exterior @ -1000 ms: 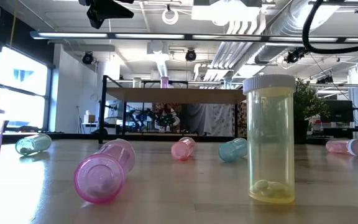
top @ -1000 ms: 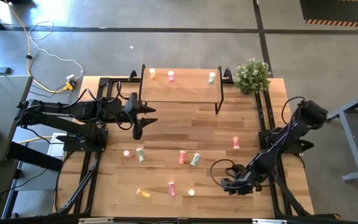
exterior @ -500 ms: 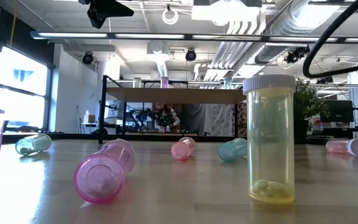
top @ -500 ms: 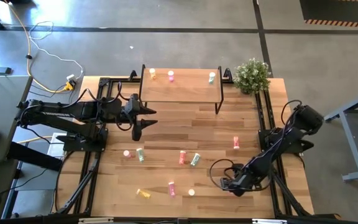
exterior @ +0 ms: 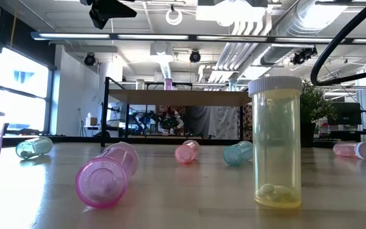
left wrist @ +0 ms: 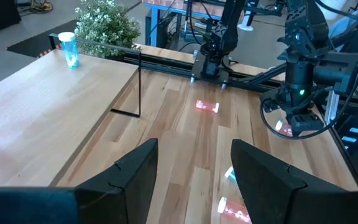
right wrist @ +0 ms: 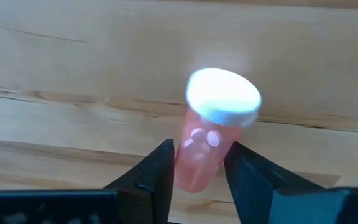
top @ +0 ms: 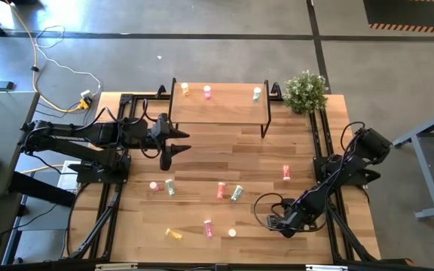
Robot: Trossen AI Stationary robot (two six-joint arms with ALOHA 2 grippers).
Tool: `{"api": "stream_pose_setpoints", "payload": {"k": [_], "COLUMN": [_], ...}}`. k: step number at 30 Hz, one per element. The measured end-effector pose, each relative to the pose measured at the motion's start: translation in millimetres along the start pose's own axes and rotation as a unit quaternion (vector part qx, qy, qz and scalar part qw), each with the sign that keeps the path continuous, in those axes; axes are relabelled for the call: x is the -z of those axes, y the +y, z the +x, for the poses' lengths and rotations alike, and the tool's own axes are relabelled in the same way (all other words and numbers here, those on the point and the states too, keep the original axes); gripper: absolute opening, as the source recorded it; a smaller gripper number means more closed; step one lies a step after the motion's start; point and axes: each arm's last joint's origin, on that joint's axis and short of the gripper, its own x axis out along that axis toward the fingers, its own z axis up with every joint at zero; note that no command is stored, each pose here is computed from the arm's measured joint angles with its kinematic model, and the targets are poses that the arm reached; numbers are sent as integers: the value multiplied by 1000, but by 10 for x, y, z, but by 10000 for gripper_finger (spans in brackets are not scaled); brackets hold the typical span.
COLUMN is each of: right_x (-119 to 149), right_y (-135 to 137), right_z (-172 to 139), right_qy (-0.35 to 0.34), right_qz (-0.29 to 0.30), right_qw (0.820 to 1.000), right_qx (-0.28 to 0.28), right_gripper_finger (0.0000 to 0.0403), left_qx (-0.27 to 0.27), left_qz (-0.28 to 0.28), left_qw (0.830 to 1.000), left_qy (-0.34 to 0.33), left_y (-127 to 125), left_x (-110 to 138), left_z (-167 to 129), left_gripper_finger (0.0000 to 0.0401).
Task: Pick and place medicine bottles onto shelf by color
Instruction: Put the bottom pink pill bottle on the shelf
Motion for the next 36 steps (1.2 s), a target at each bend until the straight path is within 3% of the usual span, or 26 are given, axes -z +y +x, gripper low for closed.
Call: {"api": "stream_pose_setpoints", "payload": {"k": [8, 17, 25, 30, 36], "right_x": [36, 16, -195, -350, -500], "right_y": [53, 326, 744, 966, 1302], "right_z": [-10, -167, -366, -529, -868], "right_qy": [7, -1, -36, -89, -169], "right_qz": [-16, -89, -174, -228, -319], "right_qw": [999, 980, 931, 903, 850], "right_qx": [-38, -178, -318, -353, -384], "right_gripper_finger": [89, 86, 86, 85, 85], "left_qx": [-1, 54, 136, 164, 173], "left_qz": [2, 3, -29, -58, -82], "left_qw": [1000, 998, 989, 981, 978], "left_qy": [6, 32, 57, 81, 88], "left_y": [2, -25, -72, -87, -109], "left_x": [11, 49, 68, 96, 100], "left_z": [0, -3, -14, -22, -28], "left_gripper_finger": [195, 195, 195, 195, 195]}}
